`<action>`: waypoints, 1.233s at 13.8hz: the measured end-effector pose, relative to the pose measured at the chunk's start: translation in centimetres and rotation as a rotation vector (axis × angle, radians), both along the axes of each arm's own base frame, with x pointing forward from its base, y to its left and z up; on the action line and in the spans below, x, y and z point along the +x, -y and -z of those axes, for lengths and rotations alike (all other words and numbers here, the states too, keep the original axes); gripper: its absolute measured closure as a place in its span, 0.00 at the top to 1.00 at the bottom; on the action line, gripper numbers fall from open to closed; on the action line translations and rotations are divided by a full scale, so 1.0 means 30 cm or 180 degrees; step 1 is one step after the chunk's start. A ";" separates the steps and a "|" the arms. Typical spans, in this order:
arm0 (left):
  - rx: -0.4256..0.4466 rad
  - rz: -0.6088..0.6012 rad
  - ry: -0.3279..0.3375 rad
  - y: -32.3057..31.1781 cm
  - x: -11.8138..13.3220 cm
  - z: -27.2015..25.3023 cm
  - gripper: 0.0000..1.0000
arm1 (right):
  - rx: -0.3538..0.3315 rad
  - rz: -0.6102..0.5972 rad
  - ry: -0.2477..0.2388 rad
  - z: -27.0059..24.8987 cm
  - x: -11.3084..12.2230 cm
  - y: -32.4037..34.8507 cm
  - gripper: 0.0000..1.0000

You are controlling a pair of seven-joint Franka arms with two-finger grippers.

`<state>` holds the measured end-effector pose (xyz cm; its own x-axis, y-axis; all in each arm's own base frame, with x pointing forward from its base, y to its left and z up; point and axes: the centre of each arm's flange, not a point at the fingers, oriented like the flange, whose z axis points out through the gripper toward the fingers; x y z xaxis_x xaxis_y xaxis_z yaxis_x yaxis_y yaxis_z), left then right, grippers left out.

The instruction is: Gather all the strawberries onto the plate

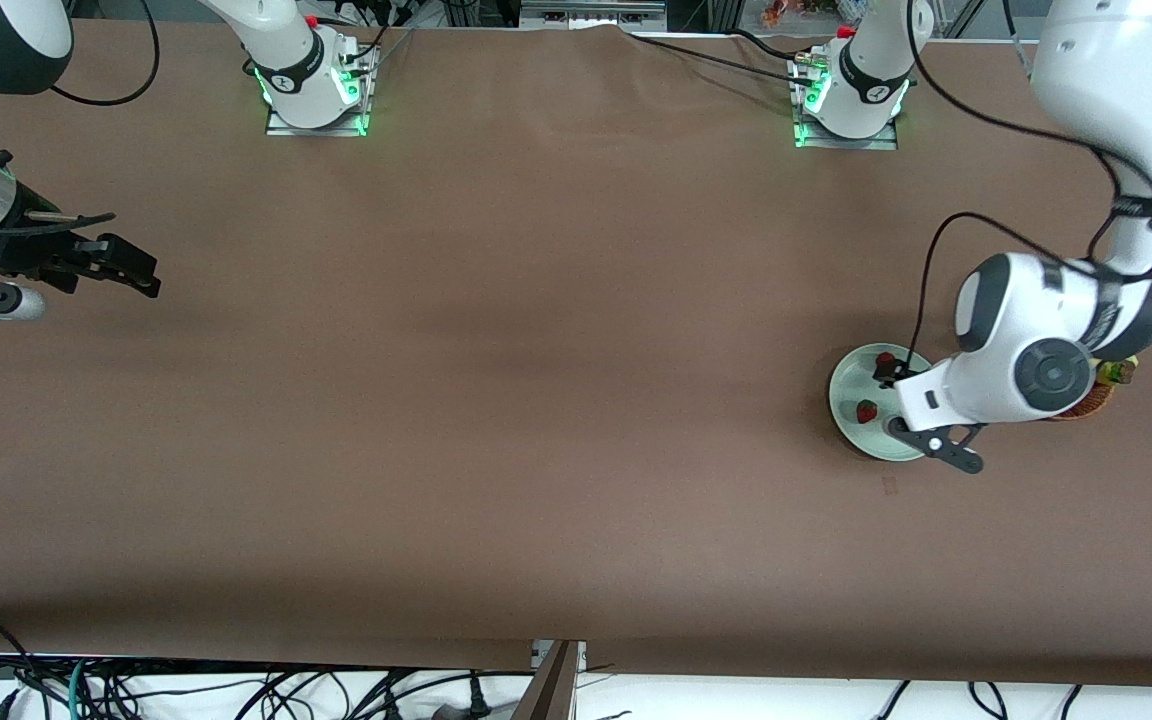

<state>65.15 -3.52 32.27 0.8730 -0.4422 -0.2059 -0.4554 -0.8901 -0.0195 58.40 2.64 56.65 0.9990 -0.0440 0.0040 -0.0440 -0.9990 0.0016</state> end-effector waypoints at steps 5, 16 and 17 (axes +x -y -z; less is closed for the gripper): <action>-0.0072 -0.0332 0.0116 0.009 -0.027 -0.552 1.00 | 0.0002 -0.0008 0.0004 -0.002 0.000 -0.005 1.00; -0.0267 -0.1423 0.0656 0.040 -0.298 -0.900 1.00 | 0.0003 -0.0021 0.0006 -0.003 0.000 -0.011 1.00; -0.0271 -0.1457 0.0650 0.022 -0.319 -0.889 1.00 | 0.0003 -0.0023 0.0006 -0.003 0.000 -0.013 1.00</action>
<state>55.57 -4.18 58.93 0.9999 -0.0126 0.0094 -0.0127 -0.9998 0.0137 58.40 3.03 56.74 0.9993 -0.0366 0.0059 -0.0367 -0.9993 0.0007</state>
